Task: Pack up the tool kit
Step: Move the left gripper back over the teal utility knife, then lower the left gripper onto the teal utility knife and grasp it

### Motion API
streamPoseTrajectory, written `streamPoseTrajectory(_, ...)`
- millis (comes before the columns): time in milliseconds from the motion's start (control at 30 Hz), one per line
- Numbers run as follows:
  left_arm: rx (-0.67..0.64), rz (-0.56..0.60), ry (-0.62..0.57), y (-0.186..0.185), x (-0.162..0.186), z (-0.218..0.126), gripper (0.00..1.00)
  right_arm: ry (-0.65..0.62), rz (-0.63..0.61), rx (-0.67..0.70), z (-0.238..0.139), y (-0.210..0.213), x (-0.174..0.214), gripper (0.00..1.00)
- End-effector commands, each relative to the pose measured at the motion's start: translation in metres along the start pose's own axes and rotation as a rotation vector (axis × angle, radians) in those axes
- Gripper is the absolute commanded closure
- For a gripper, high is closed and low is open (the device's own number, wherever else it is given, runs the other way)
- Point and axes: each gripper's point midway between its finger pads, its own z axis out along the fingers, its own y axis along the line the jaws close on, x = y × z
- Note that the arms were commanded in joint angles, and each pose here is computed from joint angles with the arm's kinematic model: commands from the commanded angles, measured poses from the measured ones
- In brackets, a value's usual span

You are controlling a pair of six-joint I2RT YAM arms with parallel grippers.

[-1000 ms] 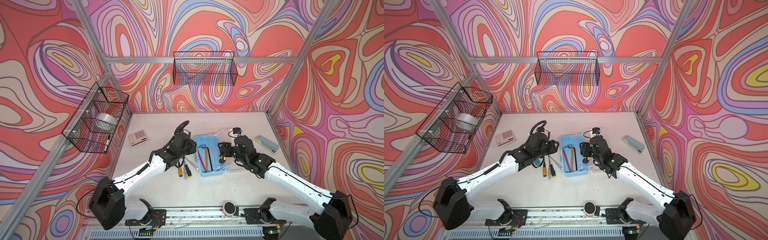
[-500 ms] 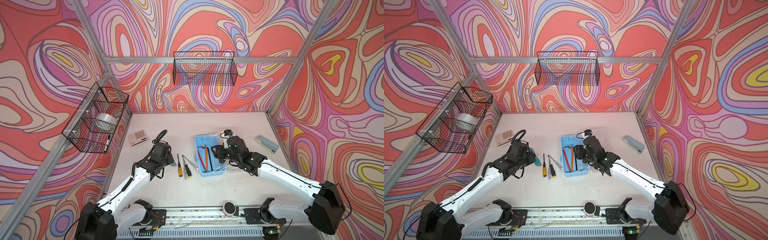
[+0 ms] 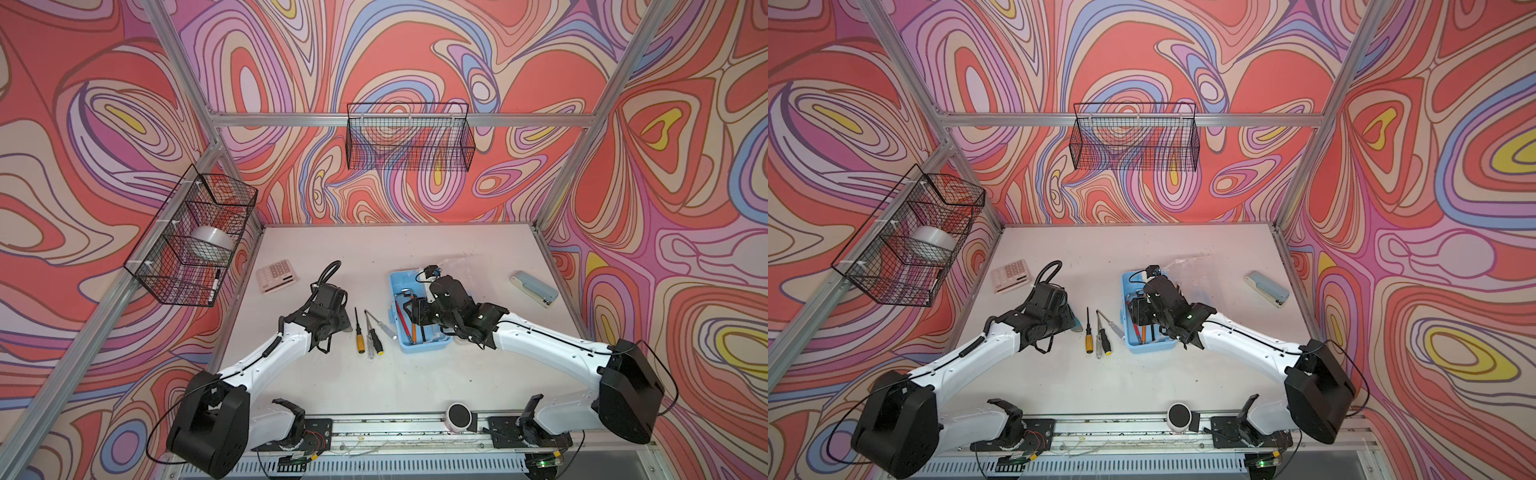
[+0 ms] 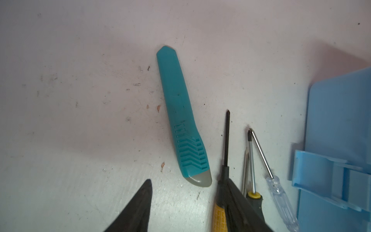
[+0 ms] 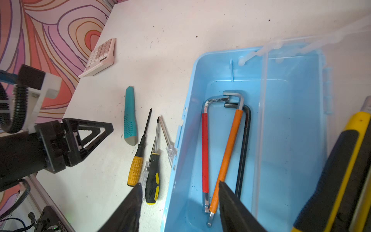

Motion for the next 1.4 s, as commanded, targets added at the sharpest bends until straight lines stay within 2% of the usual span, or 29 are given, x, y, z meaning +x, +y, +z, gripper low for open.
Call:
streamPoseTrajectory(0,-0.015,0.028,-0.034,-0.008,-0.019,0.004,0.40,-0.028,0.003,-0.015,-0.003,0.008,-0.012,0.39)
streamPoseTrajectory(500,-0.046,0.030,0.059,-0.009,-0.009,0.048,0.43,-0.054,-0.002,-0.011,-0.006,0.009,-0.018,0.38)
streamPoseTrajectory(900,-0.057,0.032,0.106,-0.004,0.001,0.061,0.57,-0.054,0.002,0.008,-0.006,0.004,-0.017,0.38)
streamPoseTrajectory(1367,-0.037,0.041,0.095,-0.008,0.000,0.063,0.71,-0.045,0.006,0.016,-0.002,0.002,-0.014,0.38)
